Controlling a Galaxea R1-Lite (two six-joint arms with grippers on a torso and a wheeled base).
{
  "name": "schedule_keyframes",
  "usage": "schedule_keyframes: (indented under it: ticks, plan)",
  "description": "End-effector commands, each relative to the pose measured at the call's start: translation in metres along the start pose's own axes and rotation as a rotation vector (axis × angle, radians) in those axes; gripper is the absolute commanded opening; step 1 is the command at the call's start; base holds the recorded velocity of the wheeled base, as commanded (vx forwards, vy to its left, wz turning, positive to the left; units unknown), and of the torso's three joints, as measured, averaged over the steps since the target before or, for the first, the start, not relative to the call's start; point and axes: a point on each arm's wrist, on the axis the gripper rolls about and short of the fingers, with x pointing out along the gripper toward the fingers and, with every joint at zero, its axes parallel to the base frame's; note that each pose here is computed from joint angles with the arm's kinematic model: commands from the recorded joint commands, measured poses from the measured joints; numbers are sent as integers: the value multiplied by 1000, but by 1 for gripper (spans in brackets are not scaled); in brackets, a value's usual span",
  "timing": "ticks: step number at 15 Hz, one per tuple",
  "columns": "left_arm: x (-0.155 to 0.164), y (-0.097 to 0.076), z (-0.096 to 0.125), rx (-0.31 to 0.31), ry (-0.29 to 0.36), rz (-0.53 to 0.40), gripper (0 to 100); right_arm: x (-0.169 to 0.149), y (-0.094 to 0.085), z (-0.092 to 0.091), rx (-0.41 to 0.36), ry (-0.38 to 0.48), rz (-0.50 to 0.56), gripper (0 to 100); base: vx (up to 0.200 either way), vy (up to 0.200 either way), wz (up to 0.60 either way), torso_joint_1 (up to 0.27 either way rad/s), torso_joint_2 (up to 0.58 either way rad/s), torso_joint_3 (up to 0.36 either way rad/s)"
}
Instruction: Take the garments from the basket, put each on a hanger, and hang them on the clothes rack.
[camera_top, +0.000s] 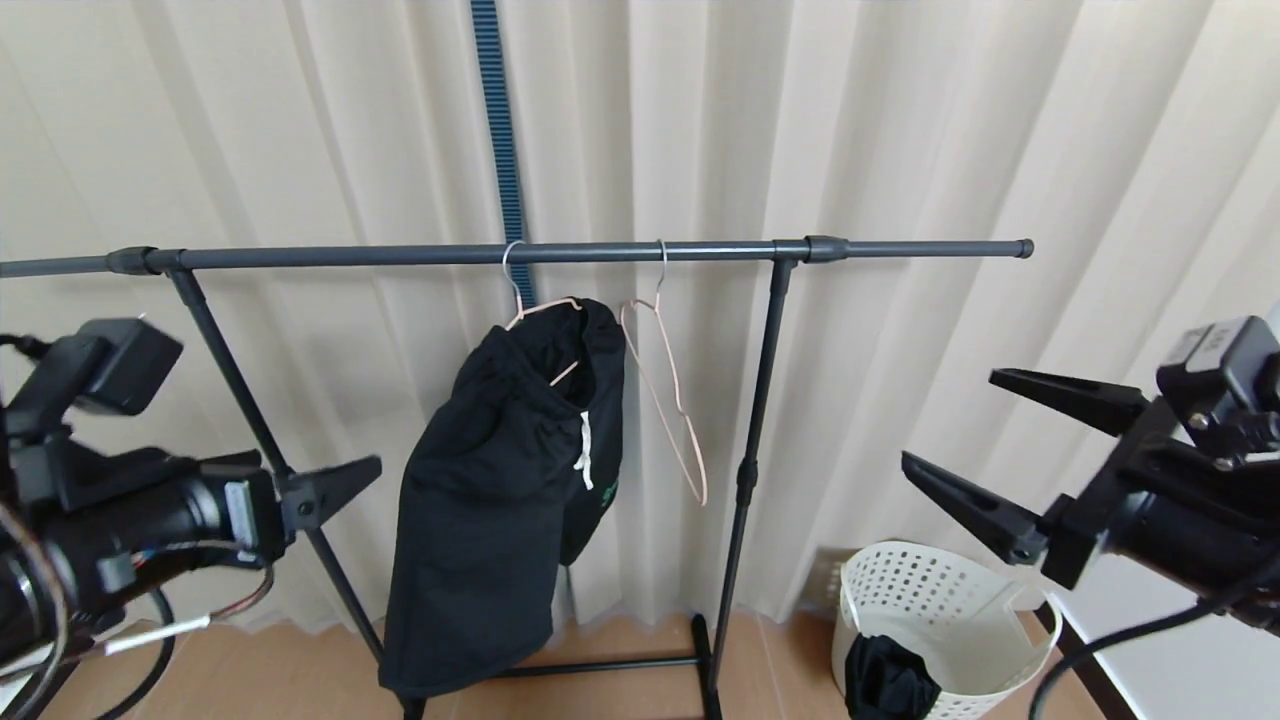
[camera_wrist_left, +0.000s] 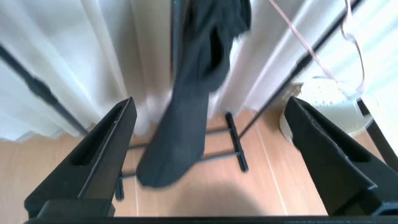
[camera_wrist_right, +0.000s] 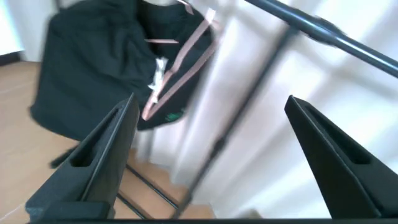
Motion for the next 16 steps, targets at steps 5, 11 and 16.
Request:
schedule_keyframes:
  ticks: [5, 11, 16]
  plan:
    - [-78, 14, -106, -9, -26, -68, 100, -83, 25, -52, -19, 122, -69, 100, 0, 0, 0, 0, 0, 0]
    - [-103, 19, -153, 25, -36, -63, 100, -140, 34, -95, 54, 151, -74, 100, 0, 0, 0, 0, 0, 0]
    - [-114, 21, -165, 19, -49, -21, 100, -170, 39, -119, 167, 149, -147, 100, 0, 0, 0, 0, 0, 0]
